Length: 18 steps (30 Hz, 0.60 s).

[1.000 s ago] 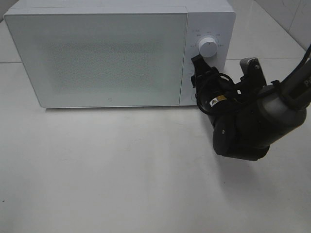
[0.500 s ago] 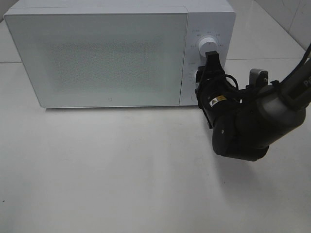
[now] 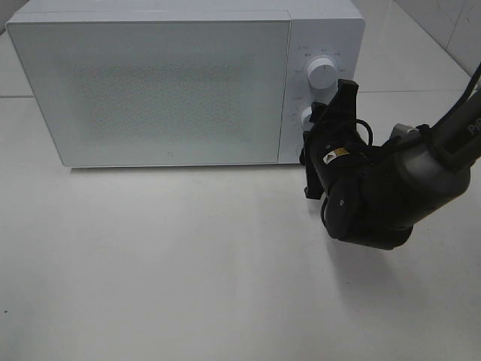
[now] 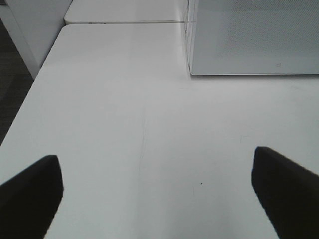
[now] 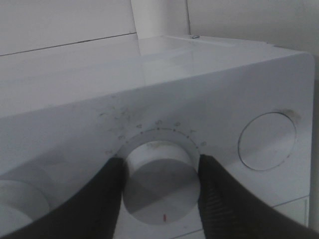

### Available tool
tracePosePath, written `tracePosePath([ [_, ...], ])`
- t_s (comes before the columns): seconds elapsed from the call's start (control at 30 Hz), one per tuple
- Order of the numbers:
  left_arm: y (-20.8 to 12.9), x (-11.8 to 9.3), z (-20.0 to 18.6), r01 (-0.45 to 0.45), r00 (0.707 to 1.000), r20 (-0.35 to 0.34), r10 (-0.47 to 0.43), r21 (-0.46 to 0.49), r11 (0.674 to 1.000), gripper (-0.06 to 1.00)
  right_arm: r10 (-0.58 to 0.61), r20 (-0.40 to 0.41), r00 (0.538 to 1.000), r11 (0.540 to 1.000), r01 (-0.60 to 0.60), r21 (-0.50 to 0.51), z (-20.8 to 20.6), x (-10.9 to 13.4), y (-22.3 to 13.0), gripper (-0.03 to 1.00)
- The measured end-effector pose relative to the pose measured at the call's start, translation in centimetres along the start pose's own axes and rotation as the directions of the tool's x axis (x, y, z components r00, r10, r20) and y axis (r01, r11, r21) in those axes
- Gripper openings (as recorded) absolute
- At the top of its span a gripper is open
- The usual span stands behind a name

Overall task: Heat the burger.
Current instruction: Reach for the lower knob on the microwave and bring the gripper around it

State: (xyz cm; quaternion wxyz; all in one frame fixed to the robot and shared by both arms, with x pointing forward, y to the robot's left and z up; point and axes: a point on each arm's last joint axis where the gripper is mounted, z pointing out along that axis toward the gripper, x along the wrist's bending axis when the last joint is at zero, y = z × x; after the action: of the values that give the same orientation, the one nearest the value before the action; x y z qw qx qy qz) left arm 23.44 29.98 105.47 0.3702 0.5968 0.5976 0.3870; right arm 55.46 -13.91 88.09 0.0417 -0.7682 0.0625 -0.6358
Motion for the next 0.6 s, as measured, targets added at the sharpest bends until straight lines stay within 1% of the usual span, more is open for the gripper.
tracePosePath([
  [0.23,0.00,0.00,0.00,0.000,1.000,0.000,0.000,0.000,1.000,0.97,0.026,0.000,1.000,1.000,-0.026,0.000,-0.03,-0.02,-0.04,0.44],
  [0.6,0.00,0.00,0.00,0.000,1.000,0.000,0.000,0.000,1.000,0.97,0.004,0.000,1.000,1.000,-0.004,0.006,-0.03,-0.01,-0.09,0.44],
])
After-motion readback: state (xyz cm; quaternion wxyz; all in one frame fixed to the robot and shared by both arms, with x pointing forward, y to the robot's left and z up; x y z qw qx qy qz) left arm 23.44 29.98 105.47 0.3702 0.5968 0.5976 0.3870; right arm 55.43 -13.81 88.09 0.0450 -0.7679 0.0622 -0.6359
